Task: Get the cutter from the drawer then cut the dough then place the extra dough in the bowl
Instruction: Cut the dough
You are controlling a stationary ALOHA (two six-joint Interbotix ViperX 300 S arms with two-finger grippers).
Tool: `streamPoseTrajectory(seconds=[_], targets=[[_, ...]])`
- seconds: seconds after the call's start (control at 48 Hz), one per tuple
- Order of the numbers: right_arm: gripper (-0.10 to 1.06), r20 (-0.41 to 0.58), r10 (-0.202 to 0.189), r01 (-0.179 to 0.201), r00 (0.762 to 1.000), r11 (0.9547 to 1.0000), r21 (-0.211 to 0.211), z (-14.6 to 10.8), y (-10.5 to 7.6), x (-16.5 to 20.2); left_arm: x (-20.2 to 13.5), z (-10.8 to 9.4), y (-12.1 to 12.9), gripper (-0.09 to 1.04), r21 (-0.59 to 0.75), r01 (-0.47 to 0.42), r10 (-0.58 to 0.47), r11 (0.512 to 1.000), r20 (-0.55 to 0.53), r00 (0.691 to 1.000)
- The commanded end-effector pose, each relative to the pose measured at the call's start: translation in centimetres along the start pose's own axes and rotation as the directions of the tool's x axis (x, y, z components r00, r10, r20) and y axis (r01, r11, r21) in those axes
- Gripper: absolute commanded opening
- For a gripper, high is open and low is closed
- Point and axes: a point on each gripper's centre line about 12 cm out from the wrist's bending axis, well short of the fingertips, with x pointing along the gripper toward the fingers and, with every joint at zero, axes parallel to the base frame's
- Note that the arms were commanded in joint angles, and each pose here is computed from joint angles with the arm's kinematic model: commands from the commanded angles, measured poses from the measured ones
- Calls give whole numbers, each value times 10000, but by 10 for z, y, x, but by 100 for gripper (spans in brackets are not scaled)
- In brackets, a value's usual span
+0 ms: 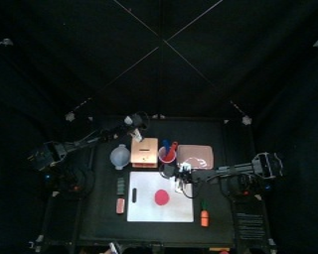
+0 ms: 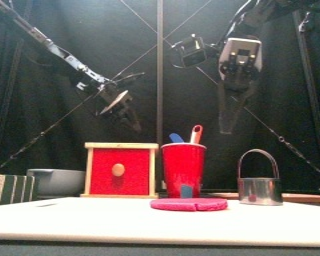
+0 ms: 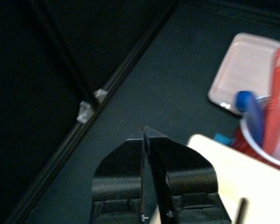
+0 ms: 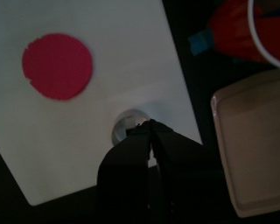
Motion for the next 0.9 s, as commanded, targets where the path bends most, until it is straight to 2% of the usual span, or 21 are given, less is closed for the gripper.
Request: streamPoseTrajectory(seconds=[0.021, 0.104, 0.167, 0.354, 0.479, 0.708, 0.896], targets=[[30, 290, 305, -312, 9991, 9992, 244, -4, -3, -16, -16, 10, -22, 43, -148, 70, -54, 9999, 1058, 9944], [34, 286, 421, -430, 9987, 9986, 321, -8, -4, -19, -24, 9, -38, 43, -358, 228, -173, 9991, 1454, 9892], [42, 349, 466, -477, 9983, 9984, 317, -11, -5, -23, -34, 12, -52, 43, -462, 414, -320, 9981, 1875, 9817], [75, 383, 528, -537, 9979, 9982, 247, -23, -7, -25, -66, 21, -91, 43, -117, 945, -855, 9955, 3268, 9412], [91, 326, 467, -470, 9984, 9989, 67, -30, -7, -17, -83, 13, -113, 43, 344, 1078, -1124, 9936, 4075, 9063], [94, 80, 437, -436, 9990, 9989, -147, -32, -1, 3, -104, -20, -138, 44, 788, 1104, -1350, 9908, 4945, 8586], [94, -108, 178, -185, 9998, 9972, -730, -32, 6, 17, -114, -32, -154, 44, 1028, 1483, -1801, 9836, 5079, 8424]])
